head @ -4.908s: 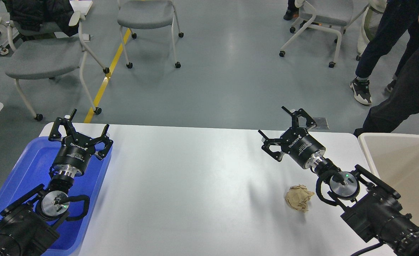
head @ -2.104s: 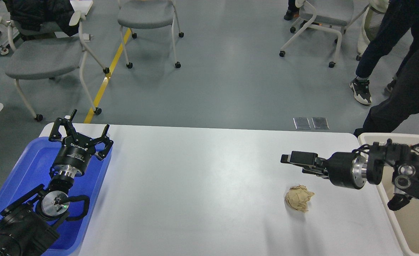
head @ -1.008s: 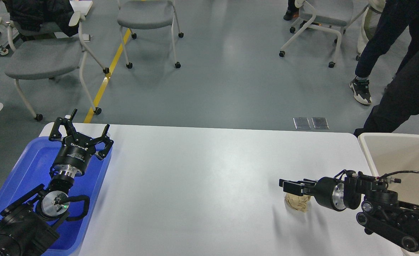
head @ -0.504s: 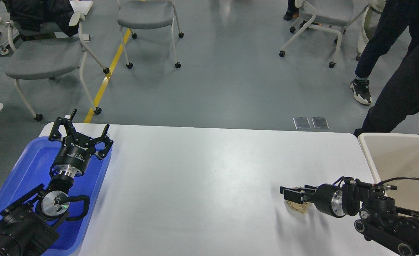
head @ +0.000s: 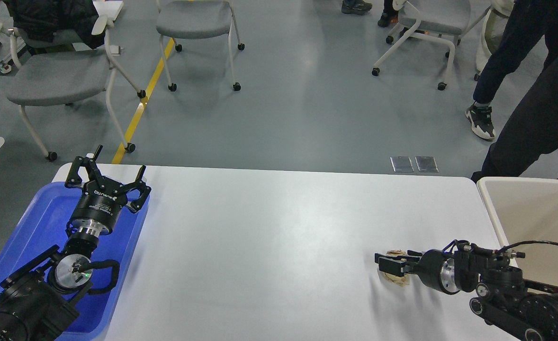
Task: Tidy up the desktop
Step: 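Close the right gripper on the paper ball, then lift the paper ball with the right gripper toward the beige bin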
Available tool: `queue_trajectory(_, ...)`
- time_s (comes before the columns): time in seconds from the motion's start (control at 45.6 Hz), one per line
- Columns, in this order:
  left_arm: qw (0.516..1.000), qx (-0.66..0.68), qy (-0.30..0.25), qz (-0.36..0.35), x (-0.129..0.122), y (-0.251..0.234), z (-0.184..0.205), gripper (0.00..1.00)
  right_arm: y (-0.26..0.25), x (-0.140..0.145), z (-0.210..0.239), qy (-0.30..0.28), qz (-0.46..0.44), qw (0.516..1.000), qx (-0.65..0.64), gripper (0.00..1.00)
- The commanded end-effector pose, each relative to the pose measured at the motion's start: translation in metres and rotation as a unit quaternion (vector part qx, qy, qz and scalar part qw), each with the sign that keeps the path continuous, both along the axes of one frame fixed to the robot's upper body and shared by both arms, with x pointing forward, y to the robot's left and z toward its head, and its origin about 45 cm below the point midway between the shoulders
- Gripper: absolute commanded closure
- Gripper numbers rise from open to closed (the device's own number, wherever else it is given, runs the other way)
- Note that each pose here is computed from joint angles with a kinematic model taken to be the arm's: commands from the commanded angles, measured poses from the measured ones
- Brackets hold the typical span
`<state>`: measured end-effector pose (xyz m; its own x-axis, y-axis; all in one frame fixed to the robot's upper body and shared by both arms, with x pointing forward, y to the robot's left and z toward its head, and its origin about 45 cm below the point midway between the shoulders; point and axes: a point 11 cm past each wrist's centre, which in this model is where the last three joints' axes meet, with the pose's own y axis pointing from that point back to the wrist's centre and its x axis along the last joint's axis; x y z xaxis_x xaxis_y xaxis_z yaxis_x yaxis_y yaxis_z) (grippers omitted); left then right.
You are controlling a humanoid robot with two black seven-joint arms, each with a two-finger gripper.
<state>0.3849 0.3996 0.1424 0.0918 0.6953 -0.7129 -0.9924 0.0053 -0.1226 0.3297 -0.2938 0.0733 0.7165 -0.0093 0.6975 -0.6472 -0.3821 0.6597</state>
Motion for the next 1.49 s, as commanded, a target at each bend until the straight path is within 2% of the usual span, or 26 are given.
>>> queue_trajectory(0.0, 1.000, 0.000, 0.000, 0.000, 0.000, 0.000, 0.000, 0.00, 0.001, -0.002, -0.004, 0.002, 0.003, 1.000, 0.000, 0.04)
queue_trajectory(0.11, 1.000, 0.000, 0.000, 0.000, 0.000, 0.000, 0.000, 0.00, 0.000, -0.008, -0.009, 0.011, 0.007, 1.000, -0.003, 0.12)
queue_trajectory(0.263, 1.000, 0.000, 0.000, 0.000, 0.000, 0.000, 0.000, 0.00, 0.002, -0.013, -0.013, 0.015, 0.015, 1.000, 0.001, 0.16)
queue_trajectory(0.329, 1.000, 0.000, 0.000, 0.000, 0.000, 0.000, 0.000, 0.00, 0.002, -0.015, -0.015, 0.016, 0.015, 1.000, 0.001, 0.23)
queue_trajectory(0.482, 1.000, 0.000, 0.000, 0.000, 0.000, 0.000, 0.000, 0.00, 0.002, -0.015, -0.014, 0.014, 0.014, 1.000, 0.002, 0.59)
queue_trajectory(0.548, 1.000, 0.000, 0.000, 0.000, 0.000, 0.000, 0.000, 0.00, 0.001, -0.015, -0.014, 0.015, 0.014, 1.000, 0.001, 0.68)
queue_trajectory(0.57, 1.000, 0.000, 0.000, 0.000, 0.000, 0.000, 0.000, 0.00, 0.001, -0.016, -0.015, 0.016, 0.015, 1.000, 0.000, 0.76)
queue_trajectory(0.614, 1.000, 0.000, 0.000, 0.000, 0.000, 0.000, 0.000, 0.00, 0.000, -0.017, -0.016, 0.018, 0.016, 1.000, -0.002, 1.00)
queue_trajectory(0.767, 1.000, 0.000, 0.000, 0.000, 0.000, 0.000, 0.000, 0.00, -0.007, -0.012, -0.007, 0.011, 0.003, 1.000, 0.007, 1.00)
queue_trajectory(0.942, 1.000, 0.000, -0.001, 0.000, 0.001, 0.000, 0.001, 0.00, -0.018, -0.011, 0.030, 0.015, -0.024, 0.997, 0.078, 1.00)
queue_trajectory(1.183, 1.000, 0.000, -0.001, 0.000, 0.001, 0.000, 0.001, 0.00, -0.040, 0.001, 0.108, 0.032, -0.060, 0.986, 0.150, 1.00)
queue_trajectory(1.468, 1.000, 0.000, -0.001, 0.000, 0.001, 0.000, 0.001, 0.00, -0.067, 0.023, 0.216, 0.001, -0.087, 0.975, 0.207, 1.00)
